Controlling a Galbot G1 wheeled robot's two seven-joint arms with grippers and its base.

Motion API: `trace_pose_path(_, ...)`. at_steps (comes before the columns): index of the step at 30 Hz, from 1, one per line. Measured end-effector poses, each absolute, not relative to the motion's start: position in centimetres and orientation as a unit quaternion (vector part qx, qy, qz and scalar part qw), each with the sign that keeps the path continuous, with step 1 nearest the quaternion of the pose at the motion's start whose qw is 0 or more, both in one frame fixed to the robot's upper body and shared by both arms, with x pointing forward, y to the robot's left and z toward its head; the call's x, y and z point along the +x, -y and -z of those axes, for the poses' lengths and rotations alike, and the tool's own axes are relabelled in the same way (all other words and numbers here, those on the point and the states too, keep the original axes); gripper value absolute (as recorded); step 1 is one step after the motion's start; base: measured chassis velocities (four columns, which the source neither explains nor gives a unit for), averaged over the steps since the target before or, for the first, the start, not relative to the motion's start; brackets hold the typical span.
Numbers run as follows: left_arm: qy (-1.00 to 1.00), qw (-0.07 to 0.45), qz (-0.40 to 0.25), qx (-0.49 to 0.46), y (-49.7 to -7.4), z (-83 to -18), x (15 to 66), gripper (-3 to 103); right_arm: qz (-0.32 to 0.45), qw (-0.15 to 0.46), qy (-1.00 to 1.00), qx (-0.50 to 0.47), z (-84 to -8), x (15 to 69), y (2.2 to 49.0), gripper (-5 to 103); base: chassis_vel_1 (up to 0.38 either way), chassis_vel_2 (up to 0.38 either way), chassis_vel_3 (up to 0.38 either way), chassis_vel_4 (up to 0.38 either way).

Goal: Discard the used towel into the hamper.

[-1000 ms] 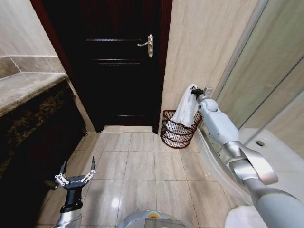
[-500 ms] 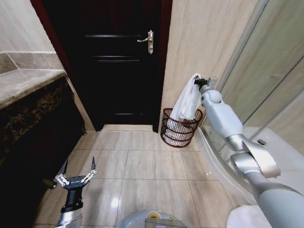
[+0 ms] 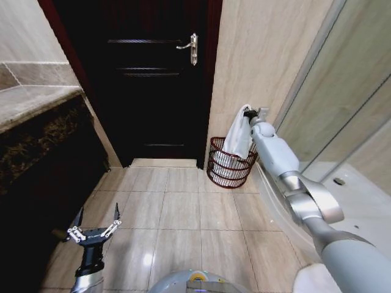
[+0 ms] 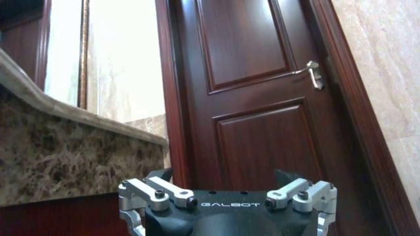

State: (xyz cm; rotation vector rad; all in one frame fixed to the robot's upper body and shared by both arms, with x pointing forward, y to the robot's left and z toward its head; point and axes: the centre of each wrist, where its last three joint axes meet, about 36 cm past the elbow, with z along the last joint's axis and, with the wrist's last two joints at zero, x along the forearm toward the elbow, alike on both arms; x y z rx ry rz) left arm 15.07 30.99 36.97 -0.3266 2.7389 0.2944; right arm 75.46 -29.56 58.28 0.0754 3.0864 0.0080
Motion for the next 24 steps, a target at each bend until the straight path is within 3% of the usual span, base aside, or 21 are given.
trace_pose_path(8,-0.970,0.186,-0.098,-0.125,-31.3,-36.4,14.8,100,-0.003,0.046,-0.999,0.029,-59.5,74.4,29.6,2,0.000,0.000,0.000,0.000)
trace_pose_path(24,-0.969,0.192,-0.086,-0.132,-30.9,-36.2,15.9,100,-0.033,0.057,-0.998,0.015,-58.7,62.4,31.3,2,0.000,0.000,0.000,0.000)
